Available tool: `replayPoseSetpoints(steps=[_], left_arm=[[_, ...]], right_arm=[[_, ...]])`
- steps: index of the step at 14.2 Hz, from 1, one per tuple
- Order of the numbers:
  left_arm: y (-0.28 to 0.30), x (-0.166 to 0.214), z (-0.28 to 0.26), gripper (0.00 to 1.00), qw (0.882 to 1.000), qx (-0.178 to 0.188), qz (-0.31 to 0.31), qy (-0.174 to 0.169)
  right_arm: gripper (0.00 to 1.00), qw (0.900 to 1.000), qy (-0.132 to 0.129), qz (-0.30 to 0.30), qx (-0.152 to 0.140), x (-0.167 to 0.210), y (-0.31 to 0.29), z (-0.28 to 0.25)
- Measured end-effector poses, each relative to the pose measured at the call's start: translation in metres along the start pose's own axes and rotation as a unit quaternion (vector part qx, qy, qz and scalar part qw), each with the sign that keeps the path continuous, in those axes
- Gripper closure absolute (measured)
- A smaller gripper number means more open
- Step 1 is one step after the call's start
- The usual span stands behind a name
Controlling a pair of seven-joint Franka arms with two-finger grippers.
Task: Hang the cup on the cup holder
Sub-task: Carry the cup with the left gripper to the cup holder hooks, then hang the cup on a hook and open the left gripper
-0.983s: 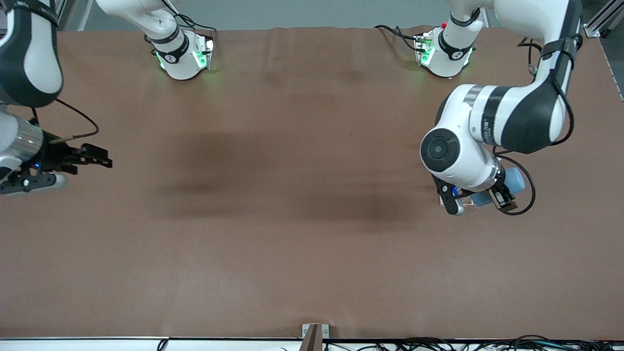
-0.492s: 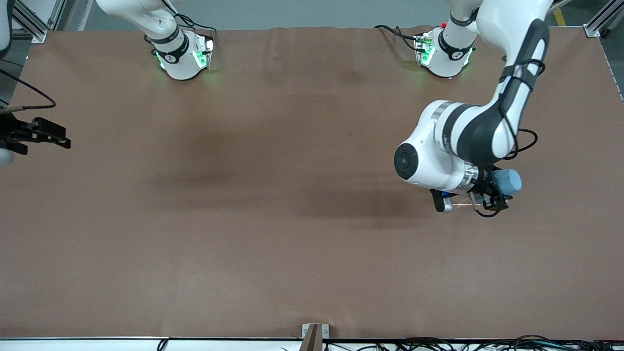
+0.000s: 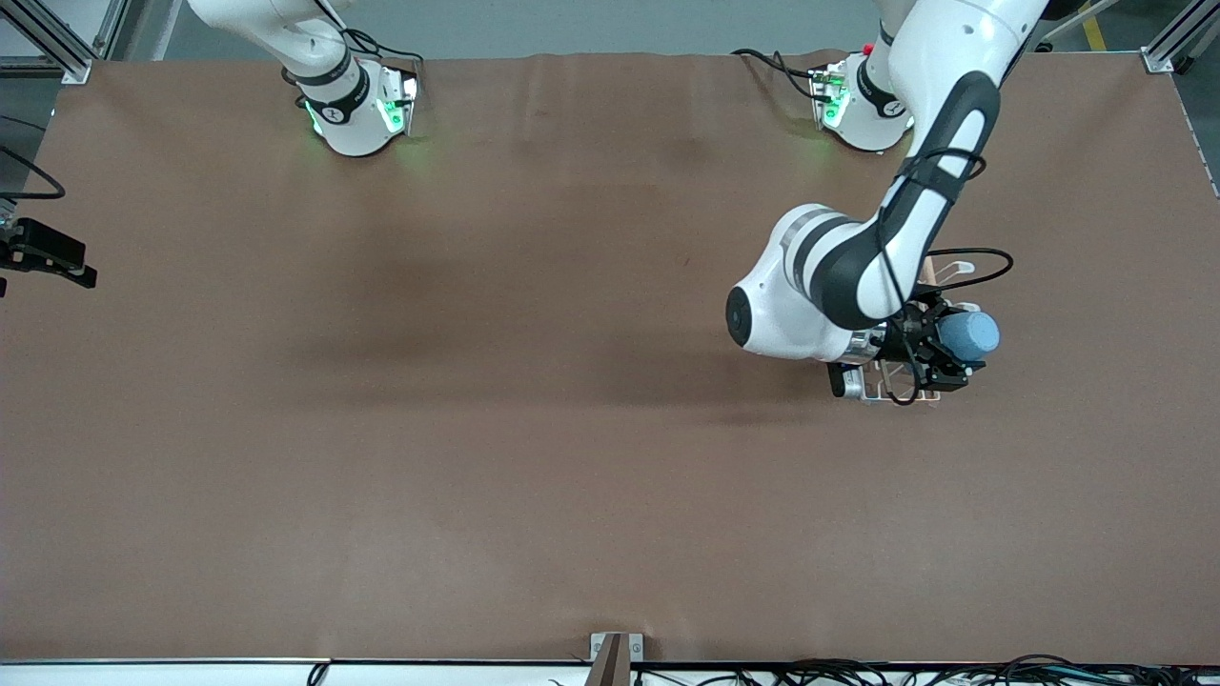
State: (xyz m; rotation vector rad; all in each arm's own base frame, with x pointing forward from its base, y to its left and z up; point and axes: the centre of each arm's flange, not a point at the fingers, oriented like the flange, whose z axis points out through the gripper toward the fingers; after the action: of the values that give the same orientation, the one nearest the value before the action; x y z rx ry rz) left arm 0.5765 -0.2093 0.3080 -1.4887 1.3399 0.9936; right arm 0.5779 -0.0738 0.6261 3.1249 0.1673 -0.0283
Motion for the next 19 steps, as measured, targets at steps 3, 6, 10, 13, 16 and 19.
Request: replayPoseSetpoints(steps=[3, 6, 10, 13, 16, 19], left_arm=[[0.01, 0.024, 0.012, 0.23, 1.0, 0.003, -0.007, -0.018], [0.015, 0.035, 0.008, 0.23, 1.0, 0.008, -0.001, -0.021], [0.019, 0.048, 0.004, 0.23, 0.999, 0.021, 0.008, -0.029], [0.022, 0.062, 0.008, 0.23, 0.999, 0.027, 0.018, -0.038], [0.024, 0.071, 0.012, 0.23, 0.999, 0.026, 0.02, -0.041], [0.024, 0.071, 0.012, 0.08, 0.999, 0.027, -0.003, -0.04]], right_arm=[[0.0, 1.0, 0.009, 0.012, -0.001, -0.002, -0.001, -0.009], [0.0, 0.999, 0.014, 0.032, 0.005, -0.006, -0.008, -0.018], [0.0, 0.999, 0.017, 0.048, 0.014, -0.014, -0.013, -0.025], [0.0, 0.998, 0.017, 0.052, 0.015, -0.019, -0.009, -0.026], [0.0, 0.998, 0.013, 0.052, 0.016, -0.018, -0.009, -0.023], [0.0, 0.998, 0.011, 0.052, 0.016, -0.018, -0.01, -0.021]])
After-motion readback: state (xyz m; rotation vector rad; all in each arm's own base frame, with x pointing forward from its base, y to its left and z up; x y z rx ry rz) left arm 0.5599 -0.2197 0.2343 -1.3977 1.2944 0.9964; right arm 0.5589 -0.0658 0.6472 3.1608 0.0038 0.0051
